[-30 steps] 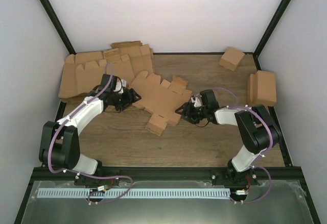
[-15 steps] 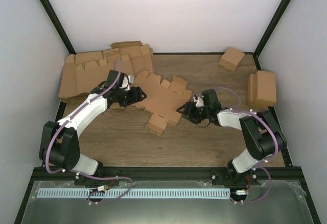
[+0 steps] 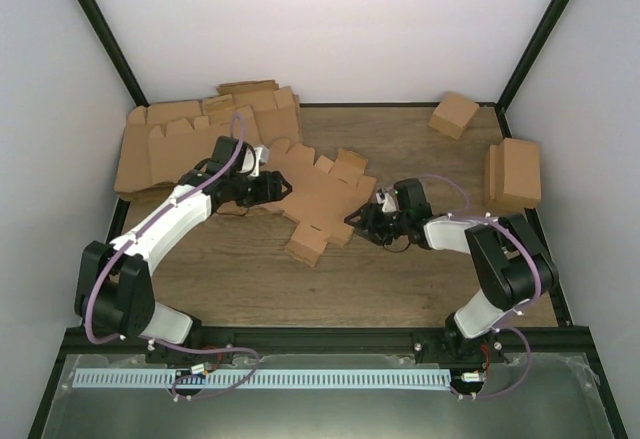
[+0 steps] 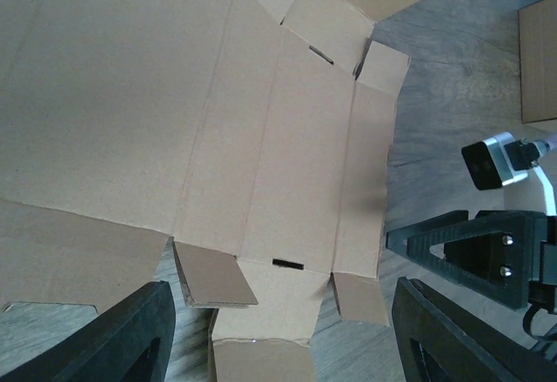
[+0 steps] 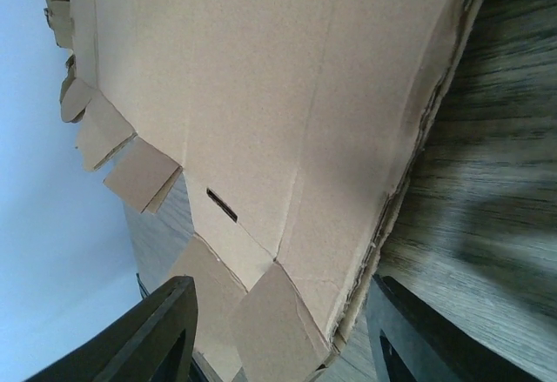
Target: Fold the paper box
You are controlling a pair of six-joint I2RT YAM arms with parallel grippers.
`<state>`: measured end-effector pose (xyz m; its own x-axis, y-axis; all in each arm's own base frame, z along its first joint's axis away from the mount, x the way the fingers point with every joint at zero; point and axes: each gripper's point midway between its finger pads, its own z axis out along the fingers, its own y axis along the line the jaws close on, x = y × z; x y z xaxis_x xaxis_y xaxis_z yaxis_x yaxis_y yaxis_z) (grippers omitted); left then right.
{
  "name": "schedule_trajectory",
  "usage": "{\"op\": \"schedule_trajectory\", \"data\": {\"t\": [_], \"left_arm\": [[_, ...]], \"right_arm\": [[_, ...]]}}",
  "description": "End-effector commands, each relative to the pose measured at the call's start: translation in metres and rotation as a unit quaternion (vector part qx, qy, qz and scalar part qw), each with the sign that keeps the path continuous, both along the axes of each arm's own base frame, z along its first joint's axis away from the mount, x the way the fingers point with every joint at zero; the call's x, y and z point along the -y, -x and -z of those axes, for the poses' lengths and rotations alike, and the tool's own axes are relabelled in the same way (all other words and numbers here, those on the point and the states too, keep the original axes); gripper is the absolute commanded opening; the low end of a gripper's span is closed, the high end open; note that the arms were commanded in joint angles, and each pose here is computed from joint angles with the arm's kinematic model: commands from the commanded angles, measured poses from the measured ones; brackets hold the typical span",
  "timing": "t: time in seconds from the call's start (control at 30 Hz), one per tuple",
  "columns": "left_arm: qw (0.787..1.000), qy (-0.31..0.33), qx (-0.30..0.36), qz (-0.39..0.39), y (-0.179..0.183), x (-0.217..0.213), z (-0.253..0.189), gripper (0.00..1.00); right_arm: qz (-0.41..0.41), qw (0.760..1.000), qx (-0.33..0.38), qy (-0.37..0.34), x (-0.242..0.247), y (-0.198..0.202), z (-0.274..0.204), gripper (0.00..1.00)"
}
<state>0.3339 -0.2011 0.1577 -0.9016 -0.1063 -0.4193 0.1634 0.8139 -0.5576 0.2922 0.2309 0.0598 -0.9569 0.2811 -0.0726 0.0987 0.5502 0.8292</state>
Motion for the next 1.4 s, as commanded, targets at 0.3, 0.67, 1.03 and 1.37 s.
{"op": "schedule_trajectory", "data": {"t": [0.3, 0.67, 1.03, 1.37], "left_arm": [[0.997, 0.021, 0.057, 0.045, 0.002, 0.017, -0.028, 0.71], [0.997, 0.018, 0.046, 0.054, 0.005, 0.022, -0.02, 0.71], [0.995, 0.009, 0.068, 0.078, 0.011, 0.03, -0.025, 0.72], [0.992, -0.02, 0.079, 0.095, 0.014, 0.036, -0.022, 0.72]], "right_arm": [[-0.025, 0.999, -0.009, -0.02, -0.013, 0.004, 0.004, 0.54], [-0.024, 0.999, -0.011, -0.028, -0.017, -0.001, 0.001, 0.52], [-0.023, 0.999, 0.001, -0.036, -0.022, -0.011, -0.014, 0.5], [-0.029, 0.998, 0.016, -0.045, -0.033, -0.026, -0.032, 0.49]]}}
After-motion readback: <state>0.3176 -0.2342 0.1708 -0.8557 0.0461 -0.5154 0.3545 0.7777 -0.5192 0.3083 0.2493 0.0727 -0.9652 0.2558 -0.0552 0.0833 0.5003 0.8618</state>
